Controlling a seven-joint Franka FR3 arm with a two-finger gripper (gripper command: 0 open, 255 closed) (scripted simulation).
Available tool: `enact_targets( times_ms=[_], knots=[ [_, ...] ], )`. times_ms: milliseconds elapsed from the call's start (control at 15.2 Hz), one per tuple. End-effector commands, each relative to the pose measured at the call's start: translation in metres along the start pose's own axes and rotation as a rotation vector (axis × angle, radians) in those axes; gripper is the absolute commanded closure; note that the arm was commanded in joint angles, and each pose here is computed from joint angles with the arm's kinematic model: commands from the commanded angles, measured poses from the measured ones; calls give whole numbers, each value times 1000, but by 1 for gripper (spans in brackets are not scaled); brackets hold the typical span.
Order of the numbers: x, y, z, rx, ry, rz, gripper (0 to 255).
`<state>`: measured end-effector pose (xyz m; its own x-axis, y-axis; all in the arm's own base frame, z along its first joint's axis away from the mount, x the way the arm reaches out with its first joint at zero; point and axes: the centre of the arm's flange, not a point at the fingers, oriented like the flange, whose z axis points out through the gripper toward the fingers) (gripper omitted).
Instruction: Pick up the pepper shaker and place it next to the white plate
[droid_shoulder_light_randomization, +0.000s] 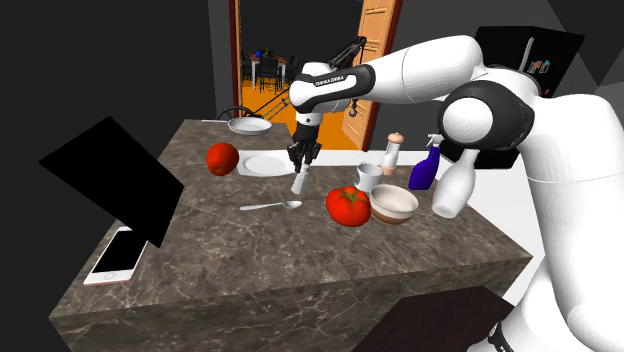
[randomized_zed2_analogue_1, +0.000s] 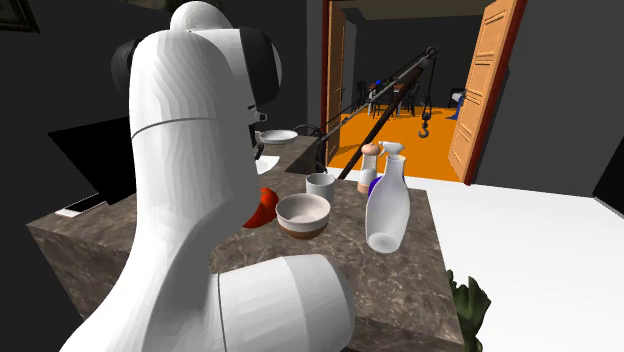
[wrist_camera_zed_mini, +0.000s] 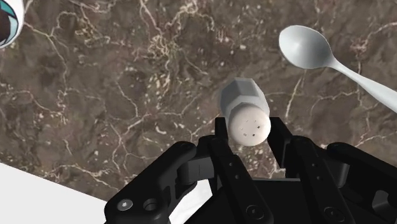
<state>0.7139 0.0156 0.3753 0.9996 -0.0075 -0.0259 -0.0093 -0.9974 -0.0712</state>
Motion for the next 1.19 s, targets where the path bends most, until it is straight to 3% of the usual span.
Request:
enact_targets(
  times_ms=[0,198,264,594,858,1122],
  knots=[
    [0,0,0,0,0,0,255],
    [0,0,0,0,0,0,255],
    [0,0,0,0,0,0,0],
    [0,0,0,0,0,0,0],
    [0,0,-50,0,0,0,0],
    [0,0,-50,0,0,0,0]
  ],
)
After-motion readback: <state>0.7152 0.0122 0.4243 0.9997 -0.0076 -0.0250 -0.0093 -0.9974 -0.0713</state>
